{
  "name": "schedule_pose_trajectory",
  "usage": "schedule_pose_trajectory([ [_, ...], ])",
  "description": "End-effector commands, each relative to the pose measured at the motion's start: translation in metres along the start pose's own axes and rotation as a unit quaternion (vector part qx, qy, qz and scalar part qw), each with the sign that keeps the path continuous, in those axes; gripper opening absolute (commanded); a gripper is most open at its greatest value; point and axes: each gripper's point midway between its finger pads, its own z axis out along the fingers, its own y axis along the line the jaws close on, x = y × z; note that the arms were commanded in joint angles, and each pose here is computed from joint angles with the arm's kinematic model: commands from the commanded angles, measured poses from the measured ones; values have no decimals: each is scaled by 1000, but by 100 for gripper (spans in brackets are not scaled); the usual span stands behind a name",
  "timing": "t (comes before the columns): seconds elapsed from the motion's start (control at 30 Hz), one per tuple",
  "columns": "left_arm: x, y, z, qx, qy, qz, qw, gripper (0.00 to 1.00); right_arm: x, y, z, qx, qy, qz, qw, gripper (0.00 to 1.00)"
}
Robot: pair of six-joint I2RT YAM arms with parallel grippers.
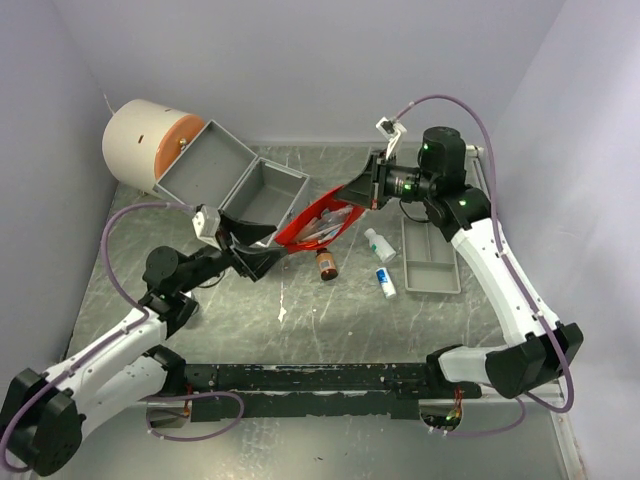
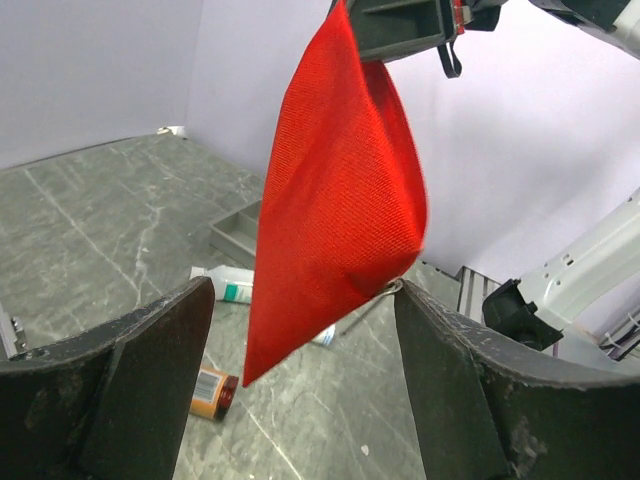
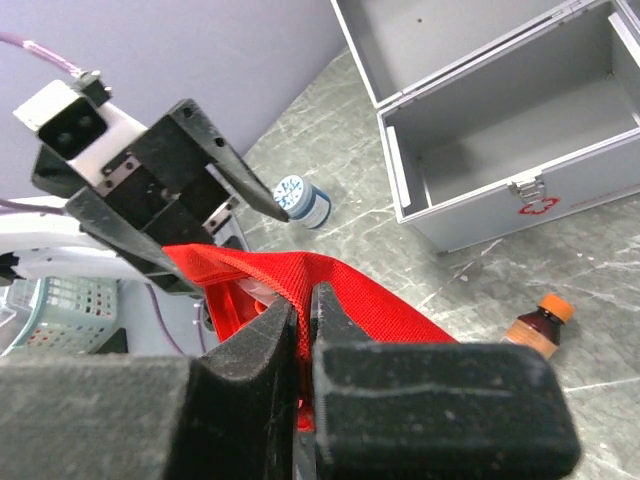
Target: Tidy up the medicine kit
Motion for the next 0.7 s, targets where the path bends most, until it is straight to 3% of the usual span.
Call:
schedule_pose_trajectory([
  [0.0,-28,-25,9,73,-62,43,994,83,-20,32,-17,-29,-25,-1,999,0],
  [0.3,-33,-43,14,139,-67,97,983,79,-30,50,-29,-45,-40,11,998,0],
  [0.67,-34,-45,23,157,-69,143,975,77,-35,64,-33,-81,-40,33,995,0],
])
